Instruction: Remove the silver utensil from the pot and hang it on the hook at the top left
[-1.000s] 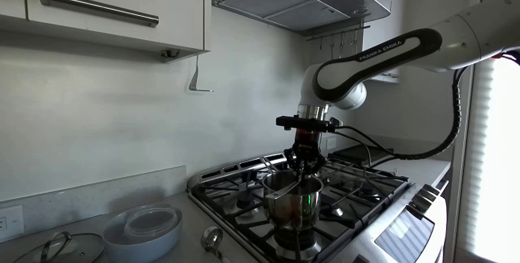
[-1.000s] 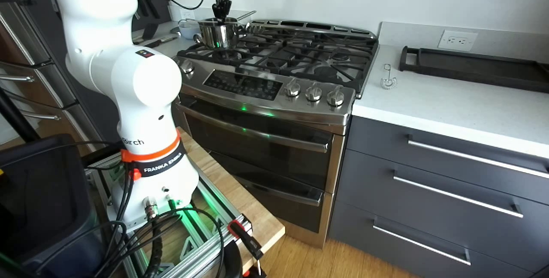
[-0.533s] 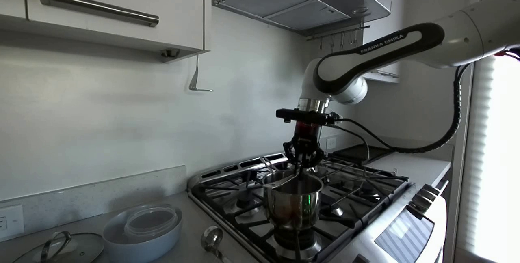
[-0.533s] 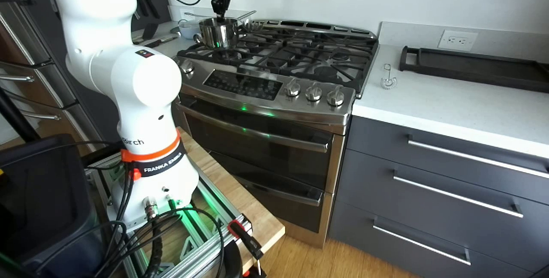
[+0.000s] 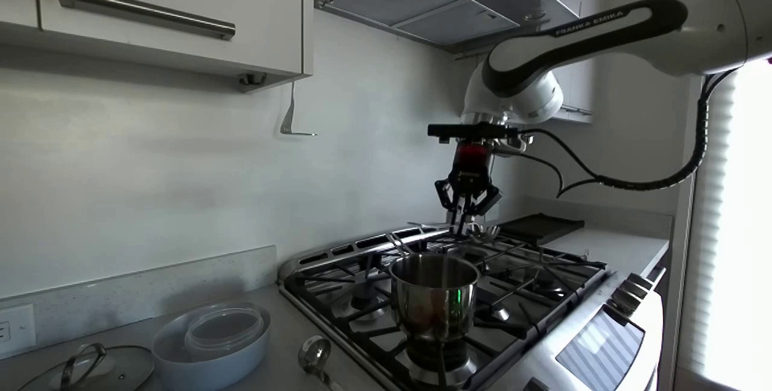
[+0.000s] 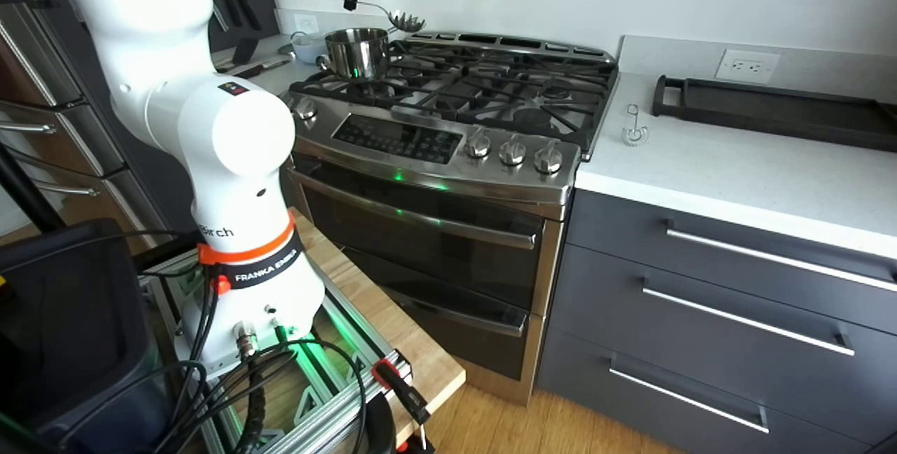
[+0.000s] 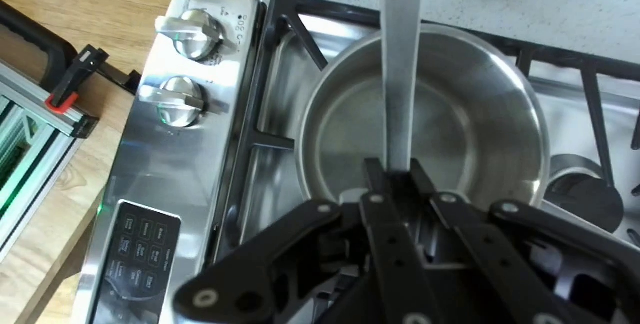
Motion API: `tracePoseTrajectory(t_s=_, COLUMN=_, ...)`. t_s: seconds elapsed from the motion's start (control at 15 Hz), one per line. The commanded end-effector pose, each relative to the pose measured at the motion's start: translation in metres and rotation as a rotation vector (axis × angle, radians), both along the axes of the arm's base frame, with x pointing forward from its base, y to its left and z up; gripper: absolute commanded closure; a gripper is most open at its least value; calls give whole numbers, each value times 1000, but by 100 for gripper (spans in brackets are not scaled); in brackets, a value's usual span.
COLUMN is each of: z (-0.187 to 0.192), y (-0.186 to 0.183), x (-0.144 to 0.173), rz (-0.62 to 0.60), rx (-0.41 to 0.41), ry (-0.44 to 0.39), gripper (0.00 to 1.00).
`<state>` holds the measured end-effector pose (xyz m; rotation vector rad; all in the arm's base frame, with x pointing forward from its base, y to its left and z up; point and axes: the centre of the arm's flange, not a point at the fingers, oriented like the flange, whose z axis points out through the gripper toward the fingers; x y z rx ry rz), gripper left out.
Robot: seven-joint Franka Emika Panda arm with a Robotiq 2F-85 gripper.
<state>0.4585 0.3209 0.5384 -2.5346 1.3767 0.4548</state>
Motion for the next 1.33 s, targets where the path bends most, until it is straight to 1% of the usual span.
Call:
tracePoseTrajectory(t_s=0.0, z=35, y=-23, x=-7, rz=-4, rx=104, ry=10, gripper=97)
tracePoseTrajectory(t_s=0.27, z=62, y=-32, x=-5, rz=-27, rx=297, ry=7, gripper=97)
tracePoseTrajectory(t_s=0.4, z=69, y=-28, x=-5, rz=3, rx=393, ry=2, gripper=97)
tracePoseTrajectory(t_s=0.47, z=66, y=-24, x=0, rz=-18, rx=317, ry=1, gripper=97)
tracePoseTrajectory(t_s=0.53, z=68, y=-24, x=0, rz=-15, rx=327, ry=-2, gripper=87)
tracePoseTrajectory(t_s=0.93, z=65, y=-23, x=1, rz=-14, rx=323, ry=3, gripper=87)
tracePoseTrajectory(t_s=1.0, z=71, y=-23, x=2, rz=-30, rx=377, ry=5, gripper=97)
tracePoseTrajectory(t_s=1.13, z=83, y=-24, x=5, rz=-72, rx=470, ry=18, gripper=97)
tracePoseTrajectory(t_s=1.27, z=98, y=-24, x=10, rz=-117, rx=580, ry=41, gripper=97)
